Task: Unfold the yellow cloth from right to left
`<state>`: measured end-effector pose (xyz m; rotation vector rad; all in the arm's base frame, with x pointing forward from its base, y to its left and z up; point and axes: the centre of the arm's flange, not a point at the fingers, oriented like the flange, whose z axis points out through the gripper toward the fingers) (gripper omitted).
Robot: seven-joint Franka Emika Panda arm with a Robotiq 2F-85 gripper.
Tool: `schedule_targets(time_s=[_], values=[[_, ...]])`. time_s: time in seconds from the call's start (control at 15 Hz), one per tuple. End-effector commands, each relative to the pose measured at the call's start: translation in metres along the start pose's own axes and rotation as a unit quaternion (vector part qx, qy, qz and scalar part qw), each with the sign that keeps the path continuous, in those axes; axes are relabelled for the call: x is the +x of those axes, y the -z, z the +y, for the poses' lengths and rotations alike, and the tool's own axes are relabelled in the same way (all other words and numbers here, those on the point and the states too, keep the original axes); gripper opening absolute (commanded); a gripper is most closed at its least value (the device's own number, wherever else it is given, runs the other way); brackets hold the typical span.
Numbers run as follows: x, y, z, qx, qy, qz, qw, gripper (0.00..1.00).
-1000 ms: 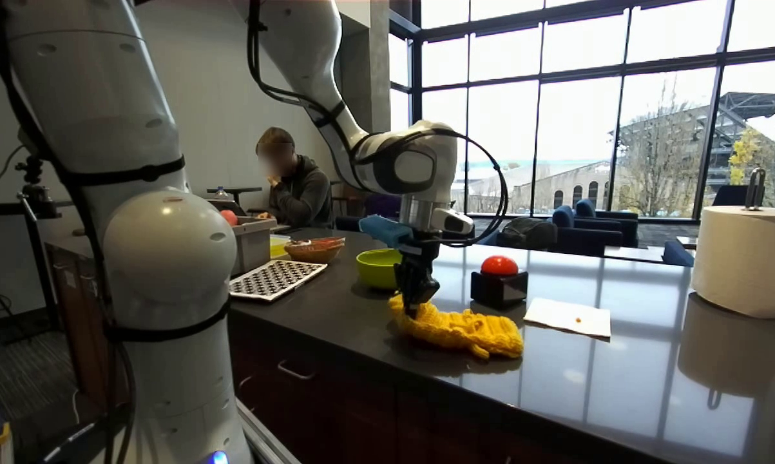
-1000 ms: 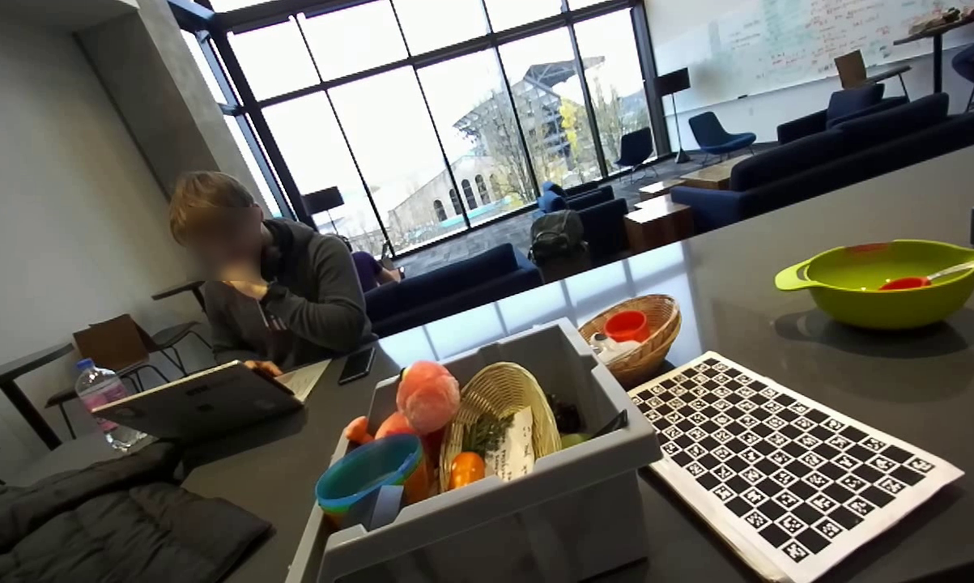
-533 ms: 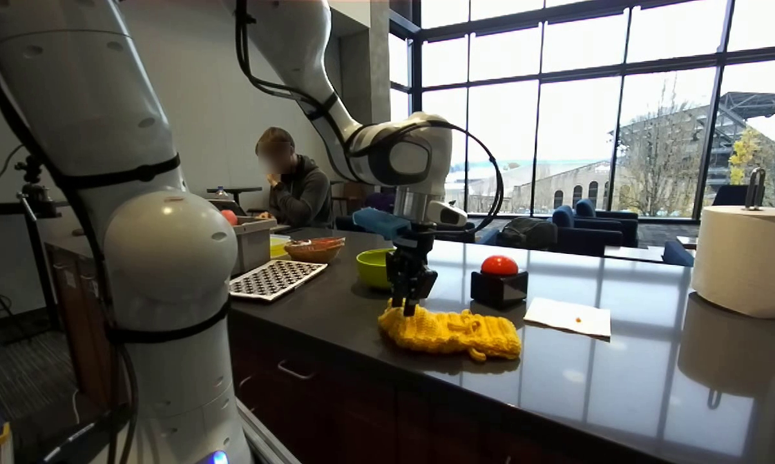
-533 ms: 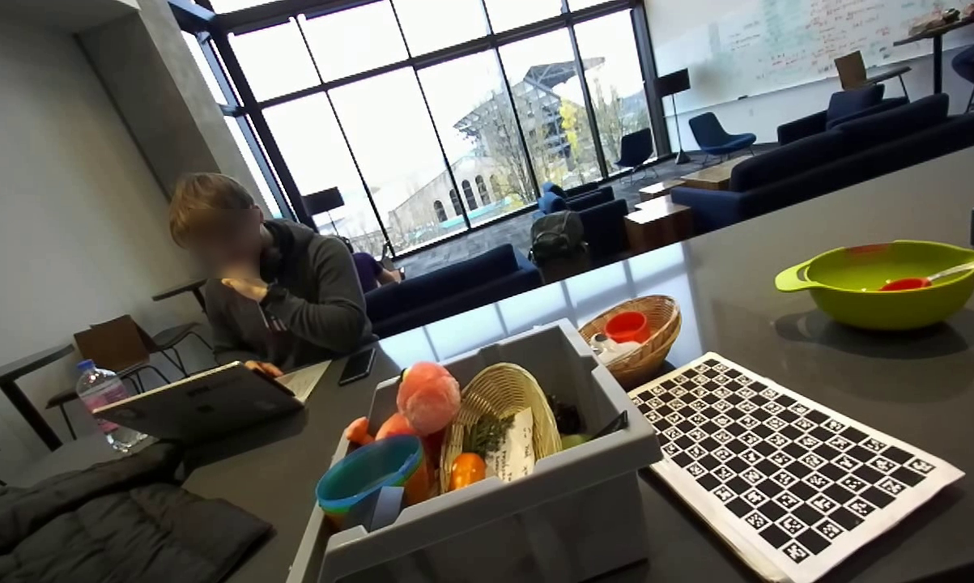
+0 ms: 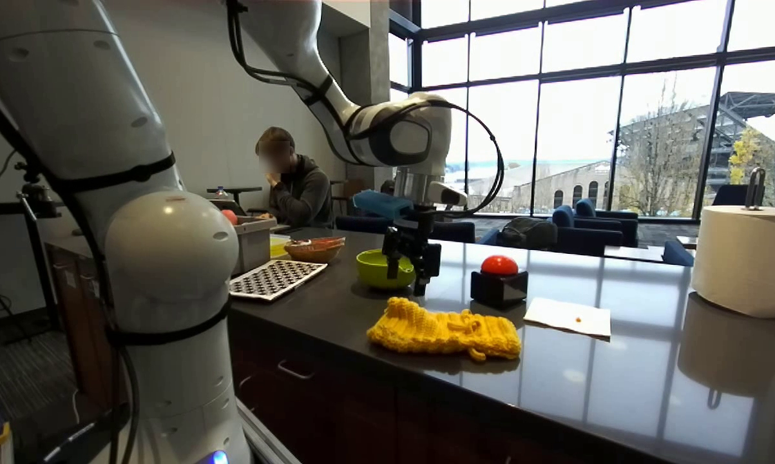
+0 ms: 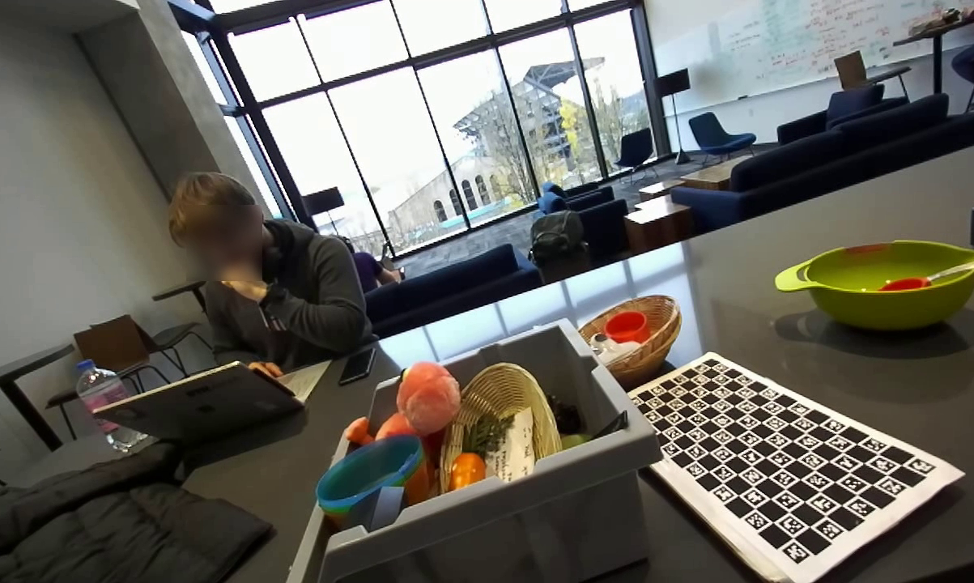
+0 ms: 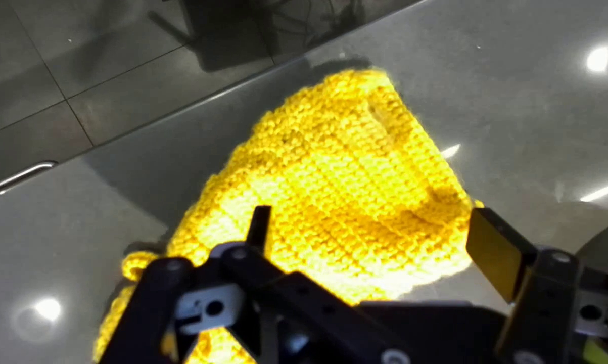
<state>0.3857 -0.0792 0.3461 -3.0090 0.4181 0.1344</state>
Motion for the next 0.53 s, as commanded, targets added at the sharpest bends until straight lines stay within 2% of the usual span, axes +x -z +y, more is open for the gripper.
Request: schedule_targets(time_s=[0.0, 0.07, 0.13, 0.27, 0.47], values=[[-0.004, 0.047, -0.019, 0.01, 0.04, 0.007, 0.9991, 1.0], [-0.006, 0.062, -0.025, 0.011, 0.05, 0.005, 0.9987, 1.0], [0.001, 0.031, -0.015, 0.001, 0.03, 0.003, 0.9996, 1.0], [-0.001, 0.051, -0.024, 0.001, 0.04, 0.007, 0.9992, 1.0], [-0.004, 0.056, -0.025, 0.002, 0.044, 0.009, 0.999, 1.0]])
